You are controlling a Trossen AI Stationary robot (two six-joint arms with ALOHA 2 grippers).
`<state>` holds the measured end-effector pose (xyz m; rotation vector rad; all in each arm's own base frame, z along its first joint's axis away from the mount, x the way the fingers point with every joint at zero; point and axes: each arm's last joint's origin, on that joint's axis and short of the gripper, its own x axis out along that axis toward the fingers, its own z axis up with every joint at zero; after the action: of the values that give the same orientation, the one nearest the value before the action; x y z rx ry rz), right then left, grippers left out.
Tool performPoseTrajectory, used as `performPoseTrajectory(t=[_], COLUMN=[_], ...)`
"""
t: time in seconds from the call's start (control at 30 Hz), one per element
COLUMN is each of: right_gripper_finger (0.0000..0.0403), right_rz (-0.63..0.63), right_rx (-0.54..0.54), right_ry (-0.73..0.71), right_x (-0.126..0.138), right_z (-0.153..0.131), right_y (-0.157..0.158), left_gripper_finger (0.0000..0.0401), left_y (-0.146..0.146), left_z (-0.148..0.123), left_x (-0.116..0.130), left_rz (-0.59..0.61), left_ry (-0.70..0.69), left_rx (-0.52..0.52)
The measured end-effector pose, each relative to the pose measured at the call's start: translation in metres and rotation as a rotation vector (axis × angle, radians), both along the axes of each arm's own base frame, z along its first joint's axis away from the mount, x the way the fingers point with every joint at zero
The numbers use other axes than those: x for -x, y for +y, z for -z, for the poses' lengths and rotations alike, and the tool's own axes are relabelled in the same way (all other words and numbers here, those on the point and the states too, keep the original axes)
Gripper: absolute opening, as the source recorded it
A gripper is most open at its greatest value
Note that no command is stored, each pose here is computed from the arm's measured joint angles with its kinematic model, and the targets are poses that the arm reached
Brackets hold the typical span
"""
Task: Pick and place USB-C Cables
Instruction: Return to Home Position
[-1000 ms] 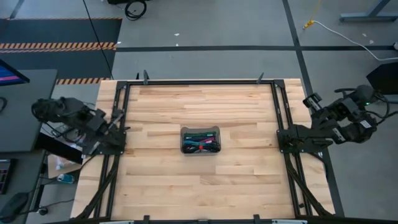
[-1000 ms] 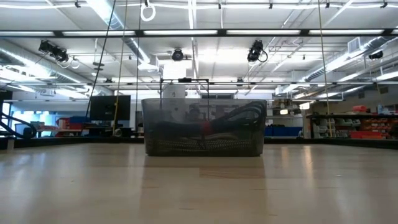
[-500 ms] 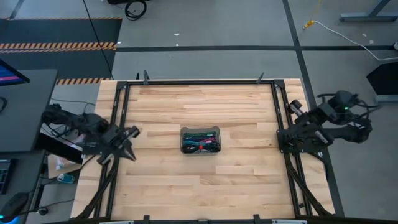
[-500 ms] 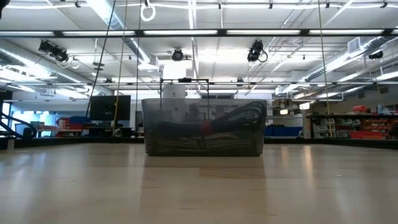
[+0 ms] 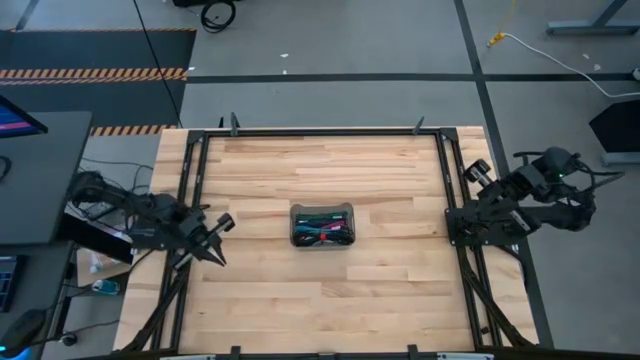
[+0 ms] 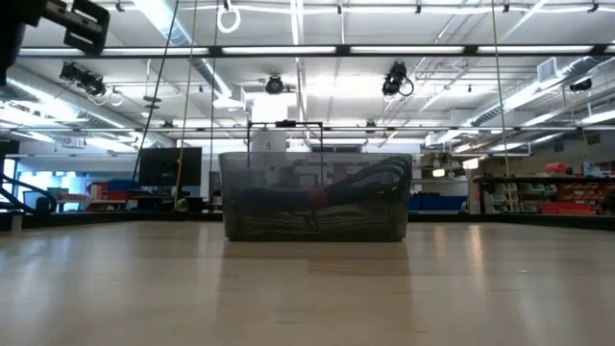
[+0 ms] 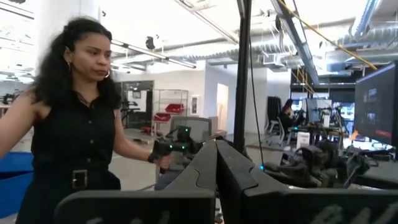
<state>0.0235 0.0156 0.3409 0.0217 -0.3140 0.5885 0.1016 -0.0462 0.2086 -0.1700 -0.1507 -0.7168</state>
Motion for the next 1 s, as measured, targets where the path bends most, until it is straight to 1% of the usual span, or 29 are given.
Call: performPoseTrajectory(t=[0.07, 0.17, 0.23, 0.33, 0.43, 0.57, 0.67, 0.77, 0.83, 0.9, 0.97, 1.0], right_gripper_finger=[0.0006, 0.0006, 0.0006, 0.0006, 0.0006, 0.0005, 0.0005, 0.0005, 0.0005, 0.0005, 0.0005, 0.0005], right_rz=[0.000, 0.009, 0.058, 0.184, 0.243, 0.247, 0.242, 0.231, 0.219, 0.200, 0.171, 0.167], right_rx=[0.000, -0.004, -0.023, -0.023, 0.002, 0.016, 0.020, 0.027, 0.018, 0.020, 0.041, 0.045], right_ry=[-0.002, 0.008, 0.033, 0.085, 0.111, 0.177, 0.233, 0.290, 0.290, 0.256, 0.205, 0.218], right_x=[0.001, 0.001, -0.001, -0.004, -0.006, 0.001, 0.008, 0.013, 0.014, 0.012, 0.004, 0.000], right_z=[0.000, 0.001, 0.003, 0.010, 0.014, 0.013, 0.012, 0.017, 0.022, 0.032, 0.039, 0.042], right_y=[0.000, 0.000, -0.002, -0.005, -0.006, -0.006, -0.005, -0.004, -0.004, -0.004, -0.003, -0.004], left_gripper_finger=[0.0025, 0.0025, 0.0025, 0.0025, 0.0025, 0.0025, 0.0025, 0.0025, 0.0025, 0.0025, 0.0025, 0.0025], left_y=[0.004, 0.013, 0.022, 0.034, 0.042, 0.046, 0.045, 0.045, 0.045, 0.045, 0.044, 0.044], left_z=[0.001, 0.003, 0.004, 0.005, 0.002, -0.009, -0.017, -0.025, -0.030, -0.035, -0.038, -0.038], left_x=[0.000, -0.003, -0.005, -0.008, -0.008, -0.007, -0.005, -0.004, -0.003, -0.002, -0.001, -0.001], left_rz=[-0.034, -0.127, -0.234, -0.405, -0.477, -0.464, -0.434, -0.427, -0.431, -0.434, -0.435, -0.435], left_ry=[0.016, 0.030, 0.037, 0.050, 0.015, 0.002, 0.028, 0.044, 0.029, 0.004, -0.006, -0.005], left_rx=[0.016, 0.009, 0.008, 0.007, -0.003, -0.025, -0.037, -0.045, -0.065, -0.083, -0.090, -0.091])
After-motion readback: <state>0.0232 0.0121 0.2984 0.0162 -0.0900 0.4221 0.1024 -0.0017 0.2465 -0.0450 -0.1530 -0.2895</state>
